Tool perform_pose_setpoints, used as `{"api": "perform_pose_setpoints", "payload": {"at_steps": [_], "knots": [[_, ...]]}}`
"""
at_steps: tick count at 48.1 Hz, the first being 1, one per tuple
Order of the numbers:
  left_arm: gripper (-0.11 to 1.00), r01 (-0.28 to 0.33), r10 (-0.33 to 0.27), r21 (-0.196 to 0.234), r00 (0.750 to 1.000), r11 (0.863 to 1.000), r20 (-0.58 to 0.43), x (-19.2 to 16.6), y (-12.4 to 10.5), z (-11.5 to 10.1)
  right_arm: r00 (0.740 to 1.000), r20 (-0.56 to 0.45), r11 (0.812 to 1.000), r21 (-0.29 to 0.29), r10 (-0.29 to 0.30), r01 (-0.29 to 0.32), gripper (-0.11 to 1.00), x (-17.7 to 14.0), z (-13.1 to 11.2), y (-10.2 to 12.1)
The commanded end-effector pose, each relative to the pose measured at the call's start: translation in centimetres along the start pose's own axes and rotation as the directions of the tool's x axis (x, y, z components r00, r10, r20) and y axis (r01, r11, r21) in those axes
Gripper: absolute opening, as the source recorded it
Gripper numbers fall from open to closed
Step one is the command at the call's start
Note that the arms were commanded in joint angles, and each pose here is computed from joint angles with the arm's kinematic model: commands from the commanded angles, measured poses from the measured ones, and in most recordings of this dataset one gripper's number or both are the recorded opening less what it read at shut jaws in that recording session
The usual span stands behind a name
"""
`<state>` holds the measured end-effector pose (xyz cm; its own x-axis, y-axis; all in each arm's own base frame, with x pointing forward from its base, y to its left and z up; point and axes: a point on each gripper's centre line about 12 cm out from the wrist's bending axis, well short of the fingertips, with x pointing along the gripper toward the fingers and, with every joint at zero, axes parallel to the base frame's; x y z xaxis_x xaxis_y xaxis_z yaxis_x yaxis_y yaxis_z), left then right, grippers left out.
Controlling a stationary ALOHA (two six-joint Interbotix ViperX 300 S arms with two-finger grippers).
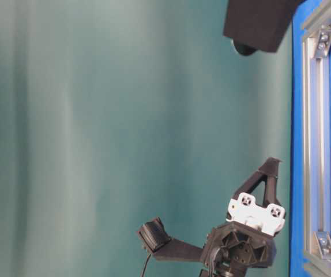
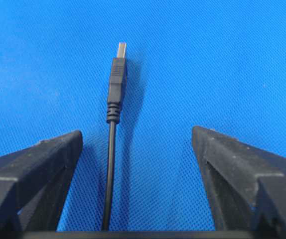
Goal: Insert the wire through the string loop located on the right side.
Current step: 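Close the right gripper on the cable just behind the USB plug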
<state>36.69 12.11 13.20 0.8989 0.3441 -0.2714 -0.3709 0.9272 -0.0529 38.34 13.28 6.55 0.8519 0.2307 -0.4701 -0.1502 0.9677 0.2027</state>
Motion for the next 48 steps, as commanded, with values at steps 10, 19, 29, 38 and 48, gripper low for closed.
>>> {"api": "perform_pose_setpoints", "payload": {"at_steps": [10, 19, 29, 38, 48], "knots": [[0.0, 0.002, -0.003, 0.002, 0.999, 1.0, 0.04, -0.3, 0.0, 1.4, 1.0, 0.027, 1.0, -0.015, 0.011, -0.01, 0.21, -0.1, 0.8, 0.4], [0.0, 0.002, -0.003, 0.002, 0.999, 1.0, 0.04, -0.3, 0.0, 1.4, 1.0, 0.024, 1.0, -0.018, 0.012, -0.012, -0.04, -0.2, 0.8, 0.4], [0.0, 0.002, -0.002, 0.001, 0.999, 1.0, 0.04, -0.3, 0.0, 1.4, 1.0, 0.024, 1.0, -0.02, 0.013, -0.013, -0.04, -0.2, 0.8, 0.4], [0.0, 0.002, -0.003, 0.002, 0.999, 1.0, 0.037, -0.3, 0.0, 1.3, 0.999, 0.027, 1.0, -0.016, 0.017, -0.017, -0.04, -0.9, 1.7, 0.7], [0.0, 0.002, -0.003, 0.002, 0.999, 1.0, 0.032, -0.3, 0.0, 1.3, 0.999, 0.032, 0.999, -0.017, 0.03, -0.03, -0.04, -2.8, 4.4, 1.4]]}}
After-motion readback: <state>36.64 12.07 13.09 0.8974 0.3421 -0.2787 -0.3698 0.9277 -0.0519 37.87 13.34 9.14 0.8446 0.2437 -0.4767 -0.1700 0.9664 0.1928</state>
